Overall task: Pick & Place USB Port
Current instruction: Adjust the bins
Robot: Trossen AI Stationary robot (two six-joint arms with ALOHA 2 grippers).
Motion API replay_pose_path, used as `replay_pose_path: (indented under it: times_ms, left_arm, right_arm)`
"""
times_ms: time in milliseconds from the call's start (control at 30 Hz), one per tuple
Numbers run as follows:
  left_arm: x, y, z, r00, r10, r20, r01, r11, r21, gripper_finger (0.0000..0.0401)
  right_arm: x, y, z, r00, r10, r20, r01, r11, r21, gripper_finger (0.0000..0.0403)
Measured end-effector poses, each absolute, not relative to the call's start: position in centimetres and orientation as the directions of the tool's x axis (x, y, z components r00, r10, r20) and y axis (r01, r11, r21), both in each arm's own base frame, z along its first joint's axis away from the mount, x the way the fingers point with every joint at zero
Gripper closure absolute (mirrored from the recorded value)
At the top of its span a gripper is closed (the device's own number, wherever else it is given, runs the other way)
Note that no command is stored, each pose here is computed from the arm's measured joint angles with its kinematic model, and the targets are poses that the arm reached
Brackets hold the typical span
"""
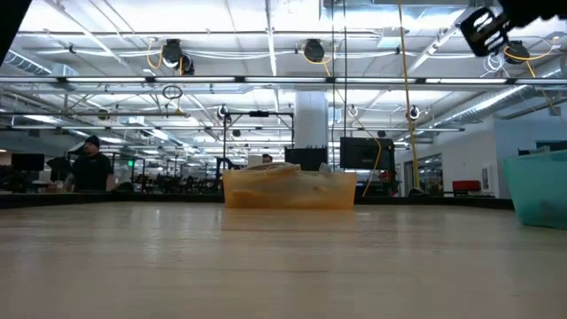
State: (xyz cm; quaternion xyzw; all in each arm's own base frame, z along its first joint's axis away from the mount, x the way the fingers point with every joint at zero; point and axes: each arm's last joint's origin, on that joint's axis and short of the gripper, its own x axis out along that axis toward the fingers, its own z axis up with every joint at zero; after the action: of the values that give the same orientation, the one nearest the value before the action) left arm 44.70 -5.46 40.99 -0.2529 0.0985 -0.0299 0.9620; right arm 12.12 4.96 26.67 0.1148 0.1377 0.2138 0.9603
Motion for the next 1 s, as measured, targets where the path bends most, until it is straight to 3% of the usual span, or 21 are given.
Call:
replay_pose_path:
  times_ms: [100,333,533,600,700,833,1000]
  left_arm:
    - [43.0,-5.7,41.9,0.967,-0.081,-0.240,-0.039,0.889,-0.457,0.0401]
    - [38.9,-5.2,45.3,0.970,-0.070,-0.234,-0.026,0.923,-0.384,0.0401]
    - [36.7,-4.4,45.5,0.938,-0.036,-0.346,-0.075,0.950,-0.303,0.0401]
    - [36.3,-3.6,44.7,0.894,0.049,-0.445,-0.186,0.945,-0.270,0.0401]
    - [35.5,-1.4,42.0,0.735,0.143,-0.663,-0.359,0.911,-0.202,0.0401]
    - [36.1,1.5,37.7,0.562,0.131,-0.816,-0.413,0.900,-0.140,0.0401]
    - [37.5,5.6,31.8,0.600,-0.005,-0.800,-0.383,0.876,-0.292,0.0401]
  right_arm:
    - [12.4,4.6,24.6,0.887,0.411,-0.211,-0.348,0.894,0.281,0.0403]
    - [13.1,3.1,20.7,0.932,0.333,-0.142,-0.262,0.891,0.370,0.0403]
    - [13.2,1.9,18.9,0.957,0.284,-0.058,-0.231,0.869,0.437,0.0403]
    - [13.2,1.7,18.8,0.963,0.267,-0.044,-0.219,0.864,0.454,0.0403]
    - [13.2,1.5,19.3,0.966,0.258,0.013,-0.235,0.855,0.463,0.0403]
    - [13.2,1.5,20.4,0.964,0.250,0.086,-0.262,0.867,0.424,0.0403]
    - [13.4,1.1,21.6,0.967,0.223,0.121,-0.254,0.875,0.413,0.0403]
